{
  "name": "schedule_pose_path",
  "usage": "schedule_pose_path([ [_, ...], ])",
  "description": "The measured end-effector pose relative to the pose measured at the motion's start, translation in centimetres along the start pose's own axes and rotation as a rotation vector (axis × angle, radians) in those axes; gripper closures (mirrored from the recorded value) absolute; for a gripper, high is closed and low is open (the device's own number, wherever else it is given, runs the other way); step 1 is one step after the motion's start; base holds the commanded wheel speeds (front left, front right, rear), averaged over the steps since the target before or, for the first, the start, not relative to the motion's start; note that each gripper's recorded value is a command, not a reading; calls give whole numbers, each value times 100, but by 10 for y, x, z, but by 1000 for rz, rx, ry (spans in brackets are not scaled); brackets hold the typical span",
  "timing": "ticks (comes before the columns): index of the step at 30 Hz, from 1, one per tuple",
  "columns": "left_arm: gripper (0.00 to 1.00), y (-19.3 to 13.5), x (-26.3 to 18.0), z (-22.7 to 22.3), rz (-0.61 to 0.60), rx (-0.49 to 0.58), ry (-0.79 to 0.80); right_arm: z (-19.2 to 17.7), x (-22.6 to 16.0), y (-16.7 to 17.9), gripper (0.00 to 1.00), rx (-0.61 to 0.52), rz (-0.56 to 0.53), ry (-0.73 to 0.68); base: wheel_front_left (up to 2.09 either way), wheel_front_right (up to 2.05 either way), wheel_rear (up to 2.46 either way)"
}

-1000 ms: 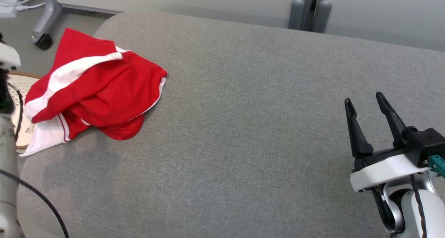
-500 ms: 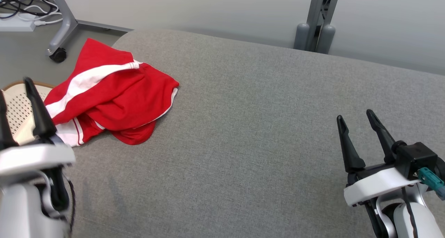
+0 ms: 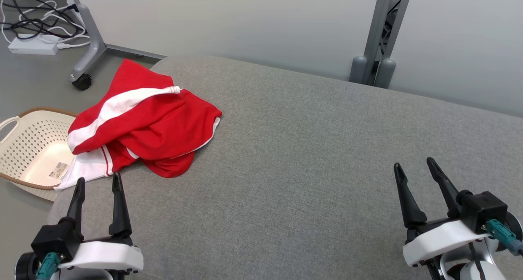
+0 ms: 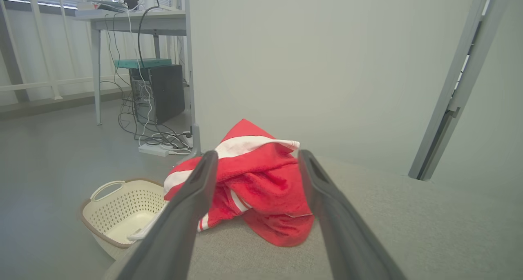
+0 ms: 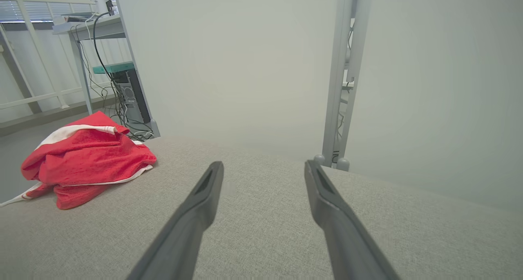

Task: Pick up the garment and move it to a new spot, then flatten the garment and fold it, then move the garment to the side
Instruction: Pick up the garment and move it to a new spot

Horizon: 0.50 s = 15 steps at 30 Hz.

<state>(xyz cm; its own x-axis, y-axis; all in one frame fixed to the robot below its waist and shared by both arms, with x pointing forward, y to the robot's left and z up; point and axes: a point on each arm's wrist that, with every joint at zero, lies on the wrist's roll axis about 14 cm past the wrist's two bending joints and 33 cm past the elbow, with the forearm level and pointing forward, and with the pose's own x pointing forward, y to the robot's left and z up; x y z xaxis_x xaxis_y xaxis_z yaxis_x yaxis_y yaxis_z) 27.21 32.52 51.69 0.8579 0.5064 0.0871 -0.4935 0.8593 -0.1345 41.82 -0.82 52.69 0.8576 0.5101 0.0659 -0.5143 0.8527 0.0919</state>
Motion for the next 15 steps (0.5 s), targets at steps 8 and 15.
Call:
schedule_pose_path([
  [8,0,8,-19,-4,6,26,51,1,-7,5,0,17,3,-3,0,0,0],
  [15,0,9,-20,-2,6,27,59,4,-8,4,0,23,-1,-13,0,0,0],
])
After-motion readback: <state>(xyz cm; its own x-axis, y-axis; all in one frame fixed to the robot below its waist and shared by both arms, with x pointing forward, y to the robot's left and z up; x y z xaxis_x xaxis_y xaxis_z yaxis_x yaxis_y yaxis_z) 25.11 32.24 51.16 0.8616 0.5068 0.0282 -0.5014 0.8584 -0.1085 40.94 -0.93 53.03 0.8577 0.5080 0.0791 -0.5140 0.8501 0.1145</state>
